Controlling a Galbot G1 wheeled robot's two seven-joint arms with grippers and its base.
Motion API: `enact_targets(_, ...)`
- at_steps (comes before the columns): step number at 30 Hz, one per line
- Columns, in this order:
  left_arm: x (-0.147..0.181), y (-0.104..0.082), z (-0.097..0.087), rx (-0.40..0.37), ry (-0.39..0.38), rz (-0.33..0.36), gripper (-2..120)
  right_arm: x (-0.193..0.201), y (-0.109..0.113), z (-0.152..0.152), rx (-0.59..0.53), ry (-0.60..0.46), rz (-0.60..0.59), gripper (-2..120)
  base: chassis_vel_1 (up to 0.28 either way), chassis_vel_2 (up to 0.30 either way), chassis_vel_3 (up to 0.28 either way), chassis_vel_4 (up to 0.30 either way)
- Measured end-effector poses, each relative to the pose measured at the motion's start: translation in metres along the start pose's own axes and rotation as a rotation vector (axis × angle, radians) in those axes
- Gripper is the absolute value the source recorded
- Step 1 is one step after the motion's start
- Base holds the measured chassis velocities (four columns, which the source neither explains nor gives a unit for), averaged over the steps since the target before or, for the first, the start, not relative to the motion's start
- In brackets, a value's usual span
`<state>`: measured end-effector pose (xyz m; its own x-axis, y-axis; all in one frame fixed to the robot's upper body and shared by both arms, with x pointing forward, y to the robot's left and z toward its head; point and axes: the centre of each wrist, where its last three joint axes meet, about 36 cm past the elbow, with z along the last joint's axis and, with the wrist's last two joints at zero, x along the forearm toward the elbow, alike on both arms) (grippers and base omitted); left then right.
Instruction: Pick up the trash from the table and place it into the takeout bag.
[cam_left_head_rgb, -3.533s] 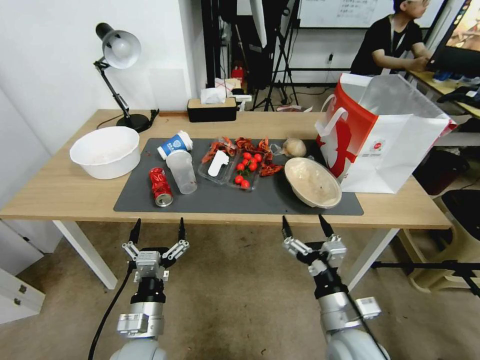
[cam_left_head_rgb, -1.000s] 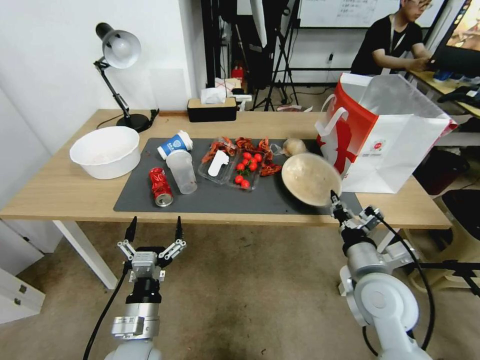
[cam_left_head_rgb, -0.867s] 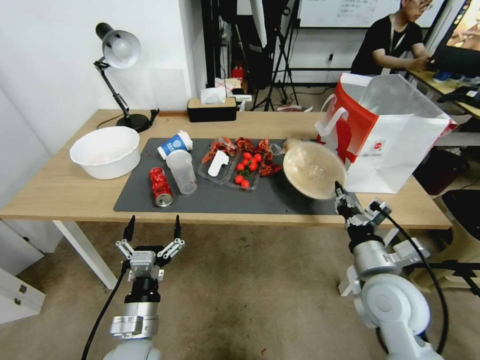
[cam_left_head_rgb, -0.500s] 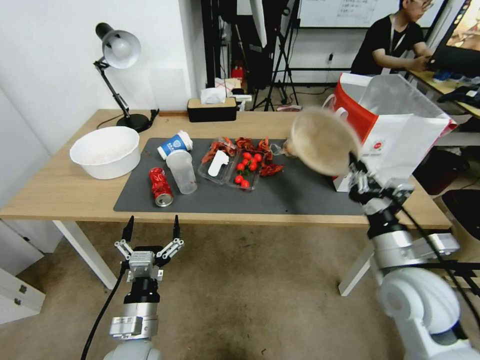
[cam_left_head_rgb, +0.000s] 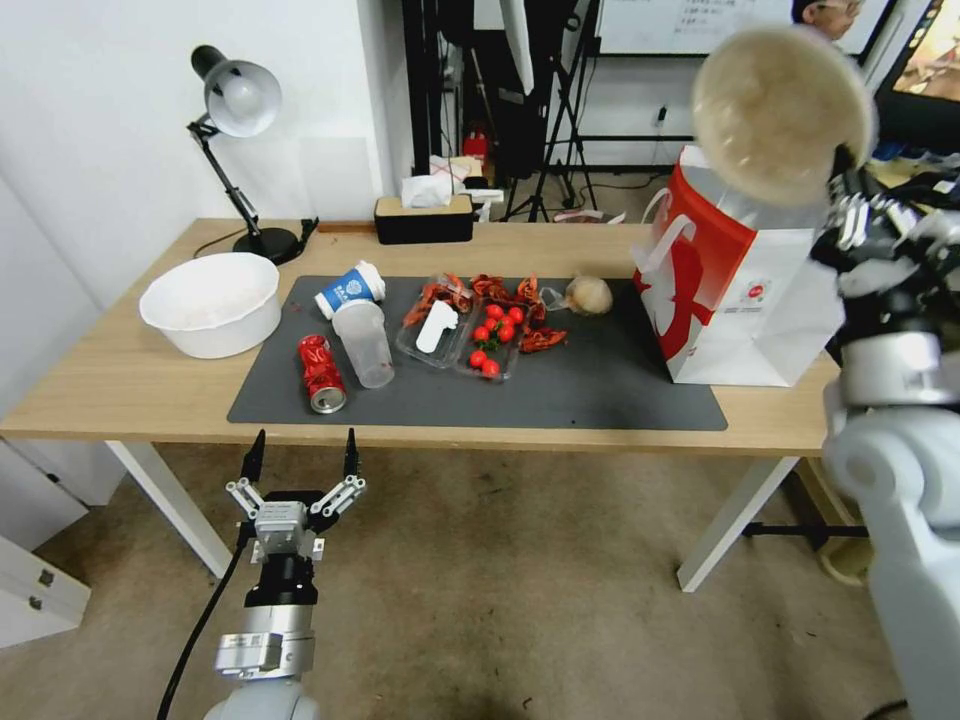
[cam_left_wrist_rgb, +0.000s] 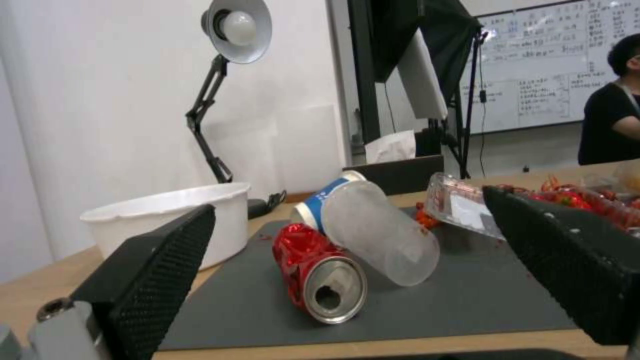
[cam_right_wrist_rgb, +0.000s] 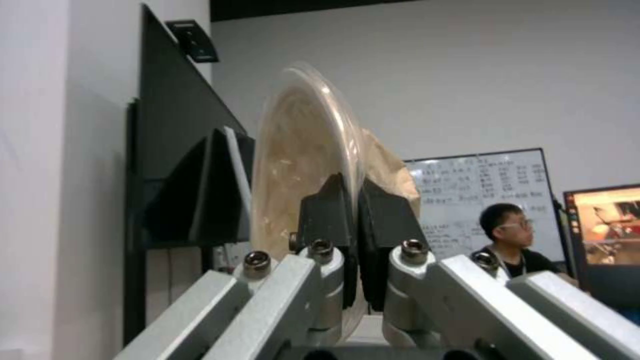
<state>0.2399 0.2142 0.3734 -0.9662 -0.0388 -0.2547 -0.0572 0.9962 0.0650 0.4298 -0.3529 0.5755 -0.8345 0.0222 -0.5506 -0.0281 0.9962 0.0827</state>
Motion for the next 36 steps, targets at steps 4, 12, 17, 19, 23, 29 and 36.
enact_targets(4, 0.000, 0.000, 0.001, 0.000, 0.002, -0.001, 100, -0.015, -0.011, 0.012, 0.006, 0.021, 0.030, 0, 0.000, 0.000, 0.000, 0.000)
enact_targets(12, 0.001, 0.002, 0.004, -0.007, 0.011, -0.004, 100, -0.036, -0.023, 0.029, 0.028, 0.122, 0.074, 6, 0.000, 0.000, 0.000, 0.000)
enact_targets(17, 0.001, 0.002, 0.004, -0.008, 0.017, 0.000, 100, -0.036, -0.023, 0.031, 0.028, 0.151, 0.082, 22, 0.000, 0.000, 0.000, 0.000)
enact_targets(19, 0.001, 0.002, 0.004, -0.009, 0.019, 0.001, 100, -0.035, -0.023, 0.032, 0.027, 0.160, 0.086, 32, 0.000, 0.000, 0.000, 0.000)
enact_targets(23, 0.001, 0.002, 0.004, -0.012, 0.023, 0.002, 100, -0.034, -0.025, 0.032, 0.028, 0.164, 0.092, 47, 0.000, 0.000, 0.000, 0.000)
enact_targets(29, 0.002, 0.003, 0.002, -0.019, 0.028, 0.005, 100, -0.032, -0.024, 0.028, 0.001, 0.161, 0.089, 69, 0.000, 0.000, 0.000, 0.000)
enact_targets(36, 0.001, 0.004, -0.001, -0.022, 0.026, 0.005, 100, -0.023, -0.014, 0.022, -0.070, 0.168, 0.058, 90, 0.000, 0.000, 0.000, 0.000)
